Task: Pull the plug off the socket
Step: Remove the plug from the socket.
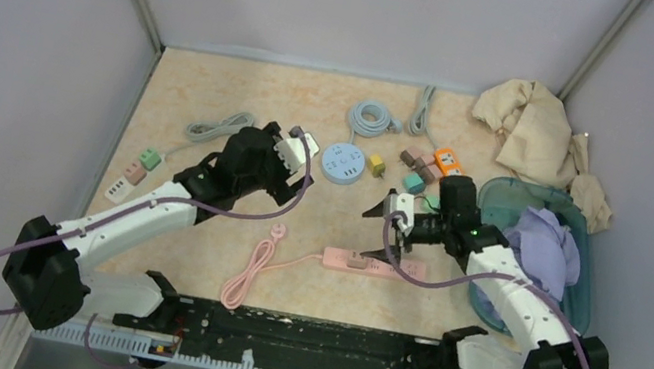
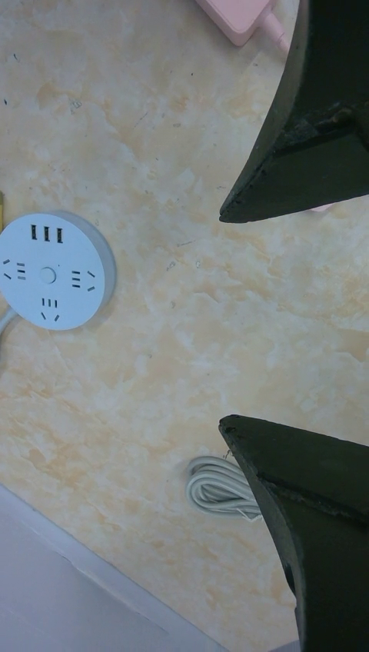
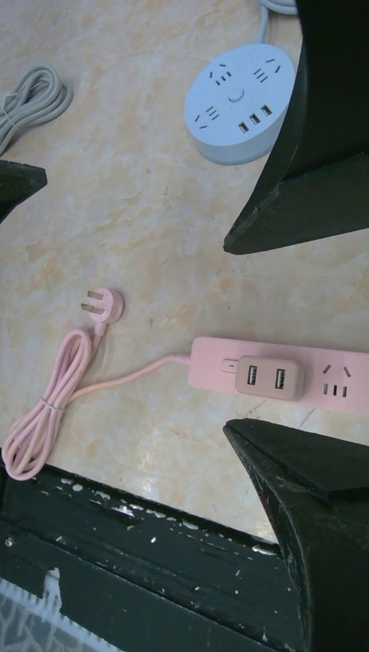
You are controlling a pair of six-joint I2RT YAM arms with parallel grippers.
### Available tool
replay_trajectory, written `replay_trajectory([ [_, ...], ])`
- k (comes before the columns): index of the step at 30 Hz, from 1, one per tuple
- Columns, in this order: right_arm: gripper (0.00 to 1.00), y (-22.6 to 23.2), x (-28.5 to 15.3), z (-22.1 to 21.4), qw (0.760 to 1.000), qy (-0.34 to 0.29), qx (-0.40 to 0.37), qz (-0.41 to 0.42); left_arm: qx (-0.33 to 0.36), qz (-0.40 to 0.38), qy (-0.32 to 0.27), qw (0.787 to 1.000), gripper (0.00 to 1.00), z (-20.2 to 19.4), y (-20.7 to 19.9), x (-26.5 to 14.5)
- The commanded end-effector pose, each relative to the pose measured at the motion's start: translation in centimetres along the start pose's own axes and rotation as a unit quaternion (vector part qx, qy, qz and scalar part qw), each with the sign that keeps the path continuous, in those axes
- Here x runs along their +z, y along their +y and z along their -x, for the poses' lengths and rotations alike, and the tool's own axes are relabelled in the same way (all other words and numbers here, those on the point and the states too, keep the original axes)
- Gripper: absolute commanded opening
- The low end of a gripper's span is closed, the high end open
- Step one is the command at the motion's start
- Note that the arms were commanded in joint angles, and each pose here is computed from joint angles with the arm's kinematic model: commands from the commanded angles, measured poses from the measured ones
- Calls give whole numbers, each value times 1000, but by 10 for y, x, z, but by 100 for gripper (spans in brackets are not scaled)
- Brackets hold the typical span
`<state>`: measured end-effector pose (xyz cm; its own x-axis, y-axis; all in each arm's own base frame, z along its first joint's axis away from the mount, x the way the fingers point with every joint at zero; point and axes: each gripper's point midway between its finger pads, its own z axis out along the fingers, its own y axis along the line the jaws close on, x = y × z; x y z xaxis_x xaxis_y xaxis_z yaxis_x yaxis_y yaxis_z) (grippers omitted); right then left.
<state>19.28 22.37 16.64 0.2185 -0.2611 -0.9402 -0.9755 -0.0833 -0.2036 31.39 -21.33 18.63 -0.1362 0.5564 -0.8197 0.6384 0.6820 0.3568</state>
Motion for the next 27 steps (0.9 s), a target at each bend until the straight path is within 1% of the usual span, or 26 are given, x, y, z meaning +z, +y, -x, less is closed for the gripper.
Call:
replay_trajectory([
  [1,78,3,11,-10,999,30,-42,11,8,11,-1,1000,100,-1,4,-3],
  [9,80,9,25,-30,996,74,-52,23,11,10,4,1000,100,-3,3,-2],
  [14,80,18,34,-43,993,101,-50,44,9,7,6,1000,100,-4,2,-1],
  [17,80,27,35,-56,988,123,-63,68,10,6,7,1000,100,-4,2,-1],
  [22,77,20,35,-65,987,144,-59,50,10,3,6,1000,100,-5,0,0],
  [27,70,20,37,-71,984,162,-52,51,9,1,7,1000,100,-5,0,0],
])
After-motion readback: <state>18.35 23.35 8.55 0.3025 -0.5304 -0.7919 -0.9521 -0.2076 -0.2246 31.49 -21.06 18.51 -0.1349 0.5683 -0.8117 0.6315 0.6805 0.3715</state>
